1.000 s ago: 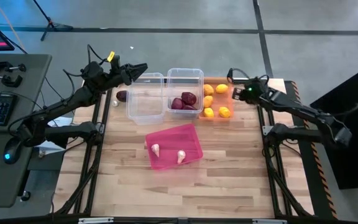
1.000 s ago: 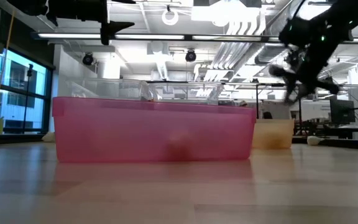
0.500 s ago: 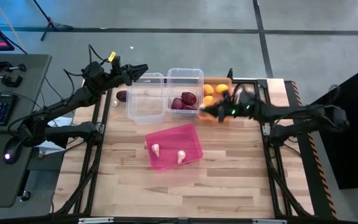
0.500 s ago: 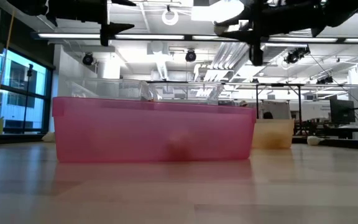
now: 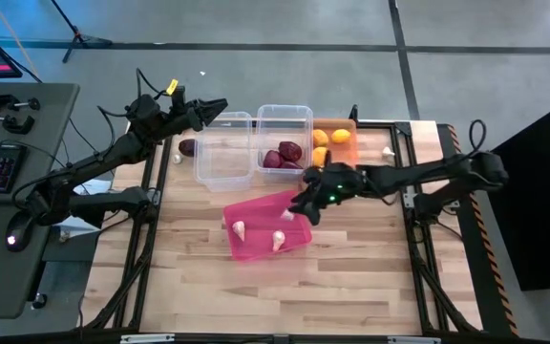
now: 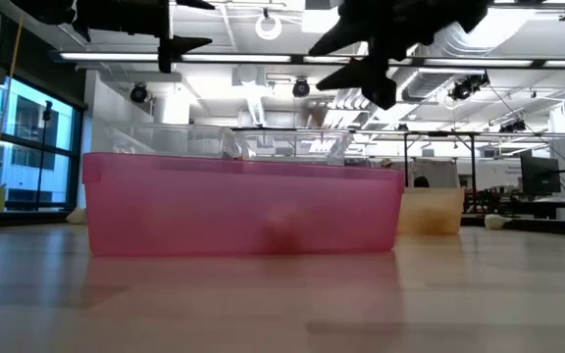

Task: Sort produce into baskets
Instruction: Put the white garlic into the pink bin

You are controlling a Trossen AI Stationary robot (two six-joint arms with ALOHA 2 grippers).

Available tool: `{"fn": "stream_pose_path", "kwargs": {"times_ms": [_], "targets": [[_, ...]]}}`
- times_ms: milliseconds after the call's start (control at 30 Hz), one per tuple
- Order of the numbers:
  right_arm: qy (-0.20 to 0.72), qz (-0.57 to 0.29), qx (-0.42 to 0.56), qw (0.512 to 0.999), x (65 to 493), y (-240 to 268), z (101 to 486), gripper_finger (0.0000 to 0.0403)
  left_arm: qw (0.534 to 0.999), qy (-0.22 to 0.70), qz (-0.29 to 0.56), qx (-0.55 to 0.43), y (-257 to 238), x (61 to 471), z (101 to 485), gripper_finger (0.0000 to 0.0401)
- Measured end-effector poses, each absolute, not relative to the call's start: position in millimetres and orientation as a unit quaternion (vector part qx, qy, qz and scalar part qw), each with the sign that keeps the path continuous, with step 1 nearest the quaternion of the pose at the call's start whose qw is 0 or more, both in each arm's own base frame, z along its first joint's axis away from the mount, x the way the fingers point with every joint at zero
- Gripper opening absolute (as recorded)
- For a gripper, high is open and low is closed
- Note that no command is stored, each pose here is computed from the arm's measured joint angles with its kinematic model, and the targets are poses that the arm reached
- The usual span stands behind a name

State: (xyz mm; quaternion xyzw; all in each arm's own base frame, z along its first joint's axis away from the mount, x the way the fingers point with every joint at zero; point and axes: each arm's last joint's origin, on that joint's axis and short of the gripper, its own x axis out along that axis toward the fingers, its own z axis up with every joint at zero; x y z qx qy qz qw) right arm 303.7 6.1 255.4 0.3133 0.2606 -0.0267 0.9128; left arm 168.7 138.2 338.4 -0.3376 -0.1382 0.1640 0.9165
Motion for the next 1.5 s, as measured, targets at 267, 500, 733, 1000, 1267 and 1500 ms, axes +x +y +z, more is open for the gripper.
{"fn": "stream_pose_path", "kwargs": {"times_ms": [267, 500, 733, 1000, 1267, 1500], "targets": [[0.382, -0.040, 0.206, 0.900, 324, -7, 278, 0.0245, 0.916, -0.138, 0.164, -0.338, 138, 169, 338, 0.0267], [0.409, -0.190, 0.181, 0.874, 279, -39, 294, 0.0245, 0.917, -0.138, 0.164, -0.338, 138, 169, 338, 0.0267], [0.377, -0.479, 0.252, 0.752, 190, -74, 284, 0.0245, 0.916, -0.137, 0.164, -0.339, 138, 169, 338, 0.0267], [0.283, -0.644, 0.410, 0.580, 139, -124, 224, 0.0245, 0.907, -0.144, 0.165, -0.360, 139, 169, 338, 0.0267], [0.213, -0.751, 0.469, 0.413, 121, -150, 177, 0.0245, 0.898, -0.152, 0.154, -0.382, 138, 168, 340, 0.0267], [0.168, -0.787, 0.463, 0.371, 125, -166, 165, 0.0245, 0.899, -0.152, 0.153, -0.382, 138, 168, 340, 0.0267]]}}
